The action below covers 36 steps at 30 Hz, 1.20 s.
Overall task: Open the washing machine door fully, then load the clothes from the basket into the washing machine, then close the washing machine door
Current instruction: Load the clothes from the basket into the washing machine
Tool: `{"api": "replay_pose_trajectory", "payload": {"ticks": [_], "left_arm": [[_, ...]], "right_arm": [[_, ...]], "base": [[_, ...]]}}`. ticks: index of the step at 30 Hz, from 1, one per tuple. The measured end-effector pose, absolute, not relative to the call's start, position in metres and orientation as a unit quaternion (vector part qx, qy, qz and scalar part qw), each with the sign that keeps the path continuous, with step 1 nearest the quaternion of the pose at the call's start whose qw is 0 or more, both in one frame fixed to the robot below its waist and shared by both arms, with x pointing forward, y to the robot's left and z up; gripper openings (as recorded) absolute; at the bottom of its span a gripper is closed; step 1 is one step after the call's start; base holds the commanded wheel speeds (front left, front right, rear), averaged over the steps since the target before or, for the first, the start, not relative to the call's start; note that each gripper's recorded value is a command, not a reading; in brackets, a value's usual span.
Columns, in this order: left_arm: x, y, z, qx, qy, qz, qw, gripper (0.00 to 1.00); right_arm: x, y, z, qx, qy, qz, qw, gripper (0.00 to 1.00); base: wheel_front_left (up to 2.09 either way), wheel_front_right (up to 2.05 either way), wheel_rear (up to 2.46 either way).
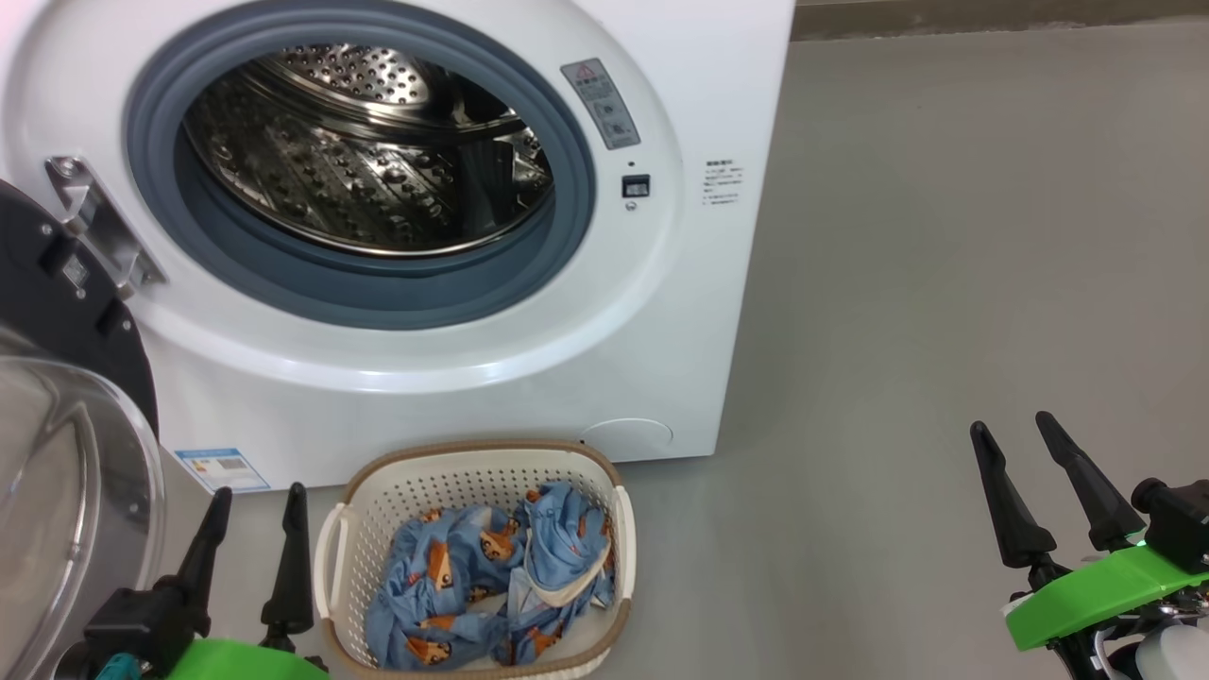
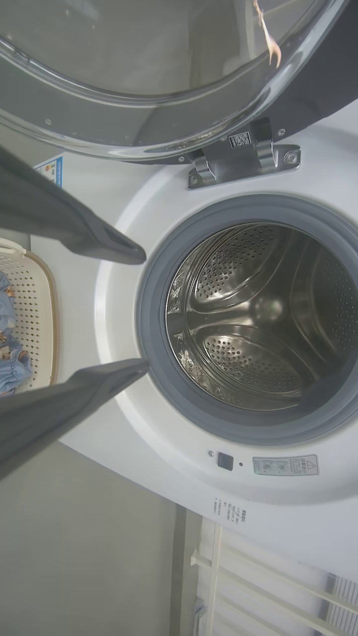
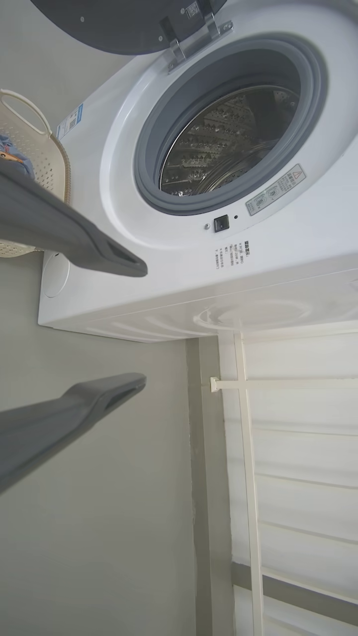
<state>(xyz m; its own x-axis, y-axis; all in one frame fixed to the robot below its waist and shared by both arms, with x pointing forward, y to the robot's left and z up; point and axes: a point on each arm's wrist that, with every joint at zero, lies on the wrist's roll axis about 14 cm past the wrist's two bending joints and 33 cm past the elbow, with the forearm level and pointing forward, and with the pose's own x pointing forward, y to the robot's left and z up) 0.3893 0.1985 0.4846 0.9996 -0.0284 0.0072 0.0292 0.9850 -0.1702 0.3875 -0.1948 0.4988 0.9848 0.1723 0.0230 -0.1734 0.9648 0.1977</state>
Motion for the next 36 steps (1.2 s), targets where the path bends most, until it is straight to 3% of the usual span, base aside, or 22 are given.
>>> {"api": "replay_pose_trajectory", "payload": {"ticks": [17, 36], "left_arm": [[0.391, 0.188, 0.473, -0.088, 0.015, -0.023, 0.996, 1.00], [0.405, 0.143, 0.379, -0.083, 0.172, -0.067, 0.979, 1.00]], "right_arm": [[0.392, -0.192, 0.492, 0.105, 0.006, 0.088, 0.991, 1.00], [0.417, -0.186, 0.477, 0.115, 0.021, 0.089, 0.989, 1.00]], "base": [[0.11, -0.20, 0.09], [0.00, 0.00, 0.00]]}}
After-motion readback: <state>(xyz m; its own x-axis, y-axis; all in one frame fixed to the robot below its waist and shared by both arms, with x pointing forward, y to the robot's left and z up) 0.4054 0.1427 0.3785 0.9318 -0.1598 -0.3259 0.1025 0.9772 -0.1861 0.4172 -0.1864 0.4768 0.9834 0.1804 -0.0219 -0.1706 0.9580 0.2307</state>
